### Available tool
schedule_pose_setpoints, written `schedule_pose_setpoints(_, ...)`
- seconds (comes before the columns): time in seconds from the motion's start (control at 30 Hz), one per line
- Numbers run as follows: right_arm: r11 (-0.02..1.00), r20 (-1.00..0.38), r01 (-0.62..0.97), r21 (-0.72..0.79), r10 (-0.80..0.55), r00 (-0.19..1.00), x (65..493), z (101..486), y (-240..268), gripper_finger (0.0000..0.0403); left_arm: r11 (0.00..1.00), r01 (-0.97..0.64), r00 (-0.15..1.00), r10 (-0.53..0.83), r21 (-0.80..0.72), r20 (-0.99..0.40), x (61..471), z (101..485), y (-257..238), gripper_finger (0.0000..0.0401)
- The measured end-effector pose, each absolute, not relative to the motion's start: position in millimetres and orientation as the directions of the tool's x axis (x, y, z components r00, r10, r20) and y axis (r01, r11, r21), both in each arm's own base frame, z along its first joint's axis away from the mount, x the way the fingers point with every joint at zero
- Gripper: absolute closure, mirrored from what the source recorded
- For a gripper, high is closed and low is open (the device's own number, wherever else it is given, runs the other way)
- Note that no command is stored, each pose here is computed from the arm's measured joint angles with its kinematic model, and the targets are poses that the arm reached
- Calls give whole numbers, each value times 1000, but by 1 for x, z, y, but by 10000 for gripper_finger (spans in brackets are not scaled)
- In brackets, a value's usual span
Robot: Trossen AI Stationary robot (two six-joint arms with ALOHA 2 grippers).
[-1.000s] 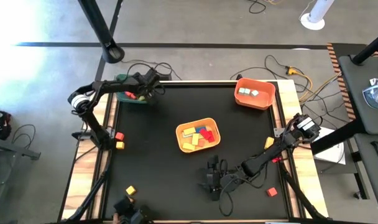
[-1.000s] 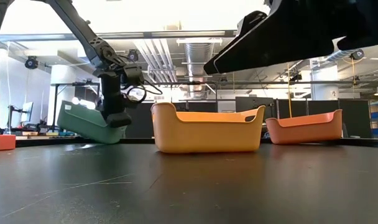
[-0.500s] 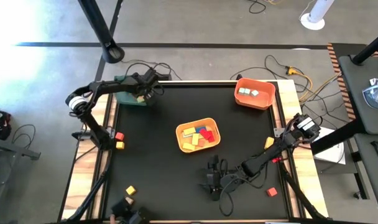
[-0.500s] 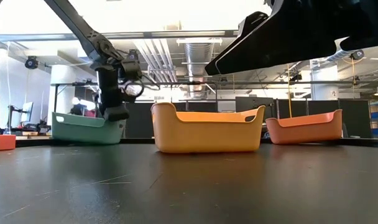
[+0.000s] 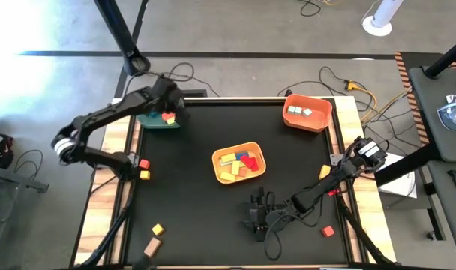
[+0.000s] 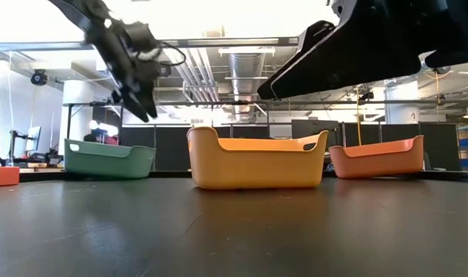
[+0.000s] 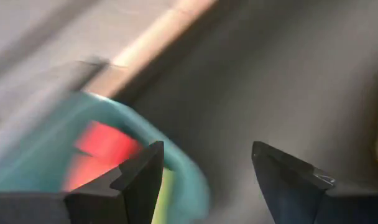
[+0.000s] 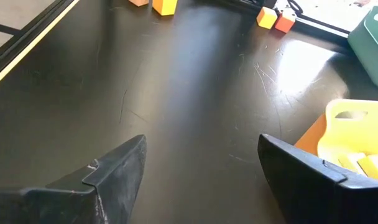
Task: Sort blocks by size
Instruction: Put the brown thick block into the blue bin
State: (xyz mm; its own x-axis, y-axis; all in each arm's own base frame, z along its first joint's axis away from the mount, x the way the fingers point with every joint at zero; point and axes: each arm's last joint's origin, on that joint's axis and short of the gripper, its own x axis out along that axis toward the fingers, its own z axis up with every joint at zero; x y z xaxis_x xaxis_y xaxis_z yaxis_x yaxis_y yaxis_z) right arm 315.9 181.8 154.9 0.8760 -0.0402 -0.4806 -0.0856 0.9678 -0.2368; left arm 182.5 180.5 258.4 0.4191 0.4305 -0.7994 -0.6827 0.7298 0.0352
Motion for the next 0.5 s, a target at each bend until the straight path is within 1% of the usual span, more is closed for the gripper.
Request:
schedule_pose_setpoints(0.1,971,-485,-79,-225,-41,874,315,153,181,114,807,-573,518,223,-142,-826,180,261,143,172)
schedule_pose_setpoints(0.17,972,-485,-77,-222,-41,873,315,153,181,117,825,-523,525,115,-213,-844,177,256,113,172)
schedule_pose_setpoints(0.33,975,-481,-71,-211,-40,876,315,154,181,113,833,-446,510,-63,-327,-858,171,237,34,172)
schedule_pose_setpoints(0.4,976,-471,-70,-206,-37,881,316,154,182,108,824,-440,490,-113,-357,-864,167,228,1,172)
schedule_pose_setpoints(0.5,974,-460,-74,-212,-33,887,316,156,182,101,802,-462,453,-153,-378,-878,155,220,-50,172)
